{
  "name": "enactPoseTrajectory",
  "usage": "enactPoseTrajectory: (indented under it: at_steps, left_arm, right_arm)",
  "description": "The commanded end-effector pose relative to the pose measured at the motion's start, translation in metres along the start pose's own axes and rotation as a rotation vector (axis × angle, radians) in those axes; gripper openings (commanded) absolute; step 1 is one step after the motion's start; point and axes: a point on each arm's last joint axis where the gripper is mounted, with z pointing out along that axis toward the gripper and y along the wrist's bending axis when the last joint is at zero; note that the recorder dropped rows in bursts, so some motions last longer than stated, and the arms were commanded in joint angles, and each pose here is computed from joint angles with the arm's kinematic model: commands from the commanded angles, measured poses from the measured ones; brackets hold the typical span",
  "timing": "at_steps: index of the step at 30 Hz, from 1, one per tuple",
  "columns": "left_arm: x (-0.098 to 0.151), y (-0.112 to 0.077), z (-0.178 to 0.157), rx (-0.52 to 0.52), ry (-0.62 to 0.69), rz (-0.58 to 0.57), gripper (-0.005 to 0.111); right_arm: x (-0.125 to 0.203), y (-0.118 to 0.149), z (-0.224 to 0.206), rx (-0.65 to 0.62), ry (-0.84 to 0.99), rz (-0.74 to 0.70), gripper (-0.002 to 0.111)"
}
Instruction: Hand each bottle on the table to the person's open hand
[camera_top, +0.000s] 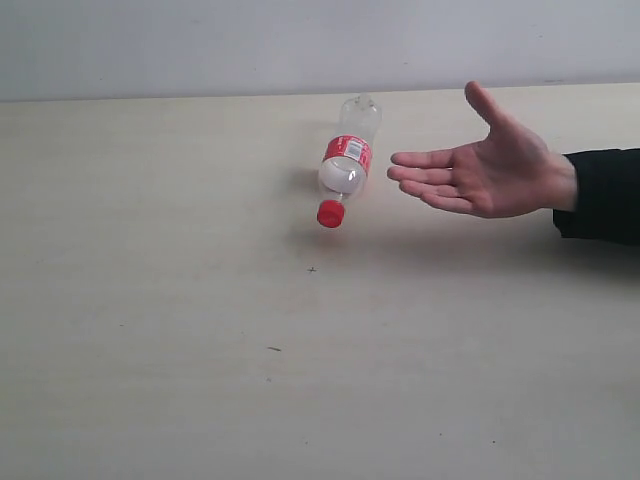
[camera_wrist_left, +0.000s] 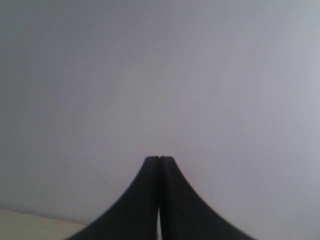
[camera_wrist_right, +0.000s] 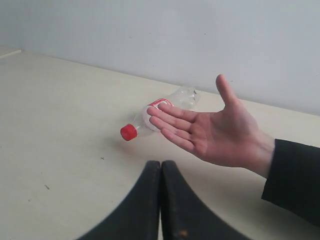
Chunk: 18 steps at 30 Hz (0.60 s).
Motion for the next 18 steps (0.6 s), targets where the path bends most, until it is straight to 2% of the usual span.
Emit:
enactPoseTrajectory:
  at_steps: [1, 5, 14, 18]
  left_arm:
    - [-0.005, -0.004, 0.065, -0.062, 0.204, 0.137, 0.000]
    - [-0.008, -0.007, 0.124, -0.076, 0.391, 0.284, 0.000]
    - [0.002, -0.005, 0.237, -0.163, 0.782, 0.322, 0.000]
    - [0.010, -0.016, 0.274, -0.153, 0.889, 0.330, 0.000]
  right_arm:
    - [0.000, 0.000, 0.000, 0.003, -0.013, -0.005, 0.000]
    - [0.000, 0.000, 0.000, 0.003, -0.013, -0.005, 0.000]
    - [0.000, 0.000, 0.000, 0.003, -0.013, -0.005, 0.000]
    - [0.000, 0.000, 0.000, 0.003, -0.013, -0.005, 0.000]
